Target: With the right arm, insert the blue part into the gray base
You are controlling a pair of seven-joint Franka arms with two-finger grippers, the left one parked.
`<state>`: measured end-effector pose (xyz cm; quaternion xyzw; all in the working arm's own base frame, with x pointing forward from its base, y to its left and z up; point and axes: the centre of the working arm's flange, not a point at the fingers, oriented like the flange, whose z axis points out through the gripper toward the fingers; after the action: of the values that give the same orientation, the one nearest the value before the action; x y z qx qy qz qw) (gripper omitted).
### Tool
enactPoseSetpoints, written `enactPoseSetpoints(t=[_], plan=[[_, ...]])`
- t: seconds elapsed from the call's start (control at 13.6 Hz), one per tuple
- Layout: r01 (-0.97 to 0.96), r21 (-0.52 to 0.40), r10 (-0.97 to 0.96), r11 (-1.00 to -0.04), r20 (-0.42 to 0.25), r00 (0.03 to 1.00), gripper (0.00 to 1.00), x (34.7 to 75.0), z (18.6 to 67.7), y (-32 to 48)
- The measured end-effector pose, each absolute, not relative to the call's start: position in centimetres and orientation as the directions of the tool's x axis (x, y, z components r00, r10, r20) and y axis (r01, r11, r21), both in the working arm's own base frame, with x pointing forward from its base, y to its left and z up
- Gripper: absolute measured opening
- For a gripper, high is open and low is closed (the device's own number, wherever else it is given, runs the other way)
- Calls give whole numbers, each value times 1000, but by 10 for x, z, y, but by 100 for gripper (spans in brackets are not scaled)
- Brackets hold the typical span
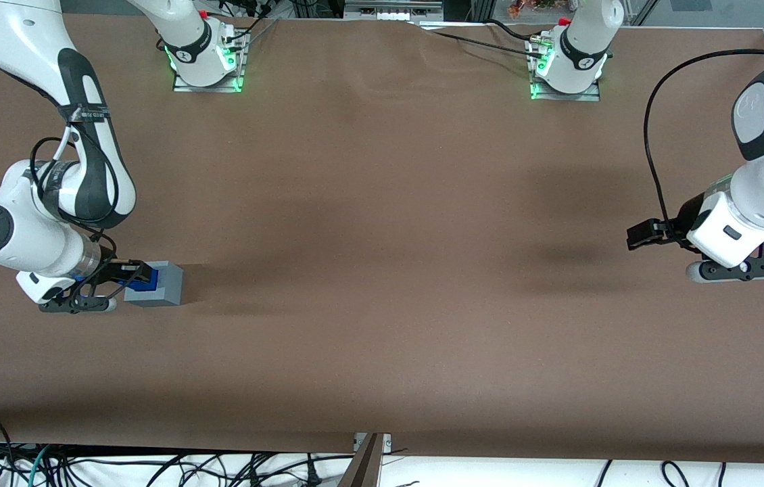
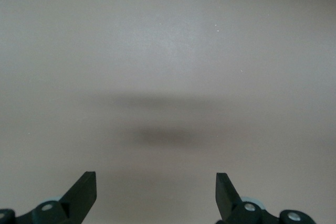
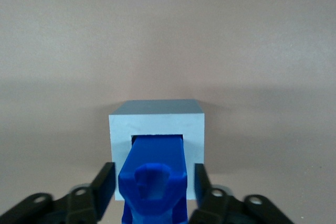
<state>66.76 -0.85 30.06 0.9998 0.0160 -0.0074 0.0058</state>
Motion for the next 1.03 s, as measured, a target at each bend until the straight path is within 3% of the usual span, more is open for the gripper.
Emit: enactPoseSetpoints(t=[0.15,0.22,0.37,0.59,0.81,1.03], plan=[[34,11,34,-999,0,999,97,671,309,-7],[36,9,36,-999,0,999,100,673,316,-6],[24,-2,24,-1000,-25,999,100,672,345,-2],[16,-37,18,-999,-59,998,100,654,434,10],[24,-74,29,-997,-60,998,100,605,537,12],[28,-101,32,-995,-38,999,100,556,586,5]])
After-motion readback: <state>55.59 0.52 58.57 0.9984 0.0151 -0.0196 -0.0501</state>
